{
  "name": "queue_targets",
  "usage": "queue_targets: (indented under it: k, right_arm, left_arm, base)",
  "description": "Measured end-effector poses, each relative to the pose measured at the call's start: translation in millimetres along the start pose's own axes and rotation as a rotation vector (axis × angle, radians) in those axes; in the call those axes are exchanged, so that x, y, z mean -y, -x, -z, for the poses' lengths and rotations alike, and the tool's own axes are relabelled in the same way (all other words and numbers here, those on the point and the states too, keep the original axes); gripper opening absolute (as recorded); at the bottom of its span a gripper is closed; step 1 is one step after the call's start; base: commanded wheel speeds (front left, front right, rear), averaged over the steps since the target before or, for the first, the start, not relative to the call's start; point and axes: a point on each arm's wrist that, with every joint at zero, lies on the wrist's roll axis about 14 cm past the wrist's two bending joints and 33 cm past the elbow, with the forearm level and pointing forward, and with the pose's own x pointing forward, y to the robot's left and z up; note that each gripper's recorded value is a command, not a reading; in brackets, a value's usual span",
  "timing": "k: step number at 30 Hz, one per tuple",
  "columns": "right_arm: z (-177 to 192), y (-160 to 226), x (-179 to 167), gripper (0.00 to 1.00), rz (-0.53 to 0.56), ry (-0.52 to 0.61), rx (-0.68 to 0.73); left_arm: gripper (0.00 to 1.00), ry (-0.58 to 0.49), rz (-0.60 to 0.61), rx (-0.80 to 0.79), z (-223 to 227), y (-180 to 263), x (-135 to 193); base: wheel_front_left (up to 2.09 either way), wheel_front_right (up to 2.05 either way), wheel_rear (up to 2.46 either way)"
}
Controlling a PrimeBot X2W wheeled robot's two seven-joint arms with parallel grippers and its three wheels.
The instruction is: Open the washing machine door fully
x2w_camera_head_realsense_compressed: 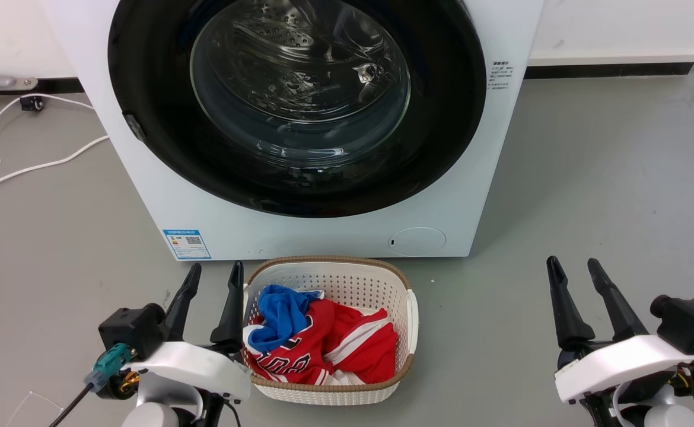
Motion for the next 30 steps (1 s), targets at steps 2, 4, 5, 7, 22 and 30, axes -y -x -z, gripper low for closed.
queue_targets:
  k: [2,4,5,7,22,30]
  right_arm:
    - [-0.5,0.1,-0.4,1.0,-0.002,0.023,-0.001]
    - [-0.7,0.5,-1.0,1.0,-0.003,0.049,-0.004]
    - [-1.1,0.8,-0.9,1.0,-0.003,0.059,-0.003]
    - [-1.5,1.5,-1.4,1.0,-0.005,0.08,-0.004]
    - [-4.0,5.5,-1.6,1.0,-0.005,0.194,-0.006]
    - [-6.0,9.8,2.0,1.0,0.007,0.236,-0.004]
  left_arm:
    - [1.0,-0.029,-0.003,-0.002,0.4,0.0,-1.1]
    - [1.0,-0.055,-0.001,0.001,-0.1,0.0,-1.3]
    - [1.0,-0.067,0.0,-0.001,0.4,0.1,-1.3]
    - [1.0,-0.091,0.003,-0.004,1.6,0.3,-0.7]
    - [1.0,-0.202,0.002,0.009,2.8,0.4,0.2]
    - [1.0,-0.229,0.004,0.022,1.5,1.4,1.3]
  base:
    - [0.0,0.0,0.0]
    - [0.0,0.0,0.0]
    - [0.0,0.0,0.0]
    - [0.0,0.0,0.0]
    - [0.0,0.0,0.0]
    - [0.0,0.0,0.0]
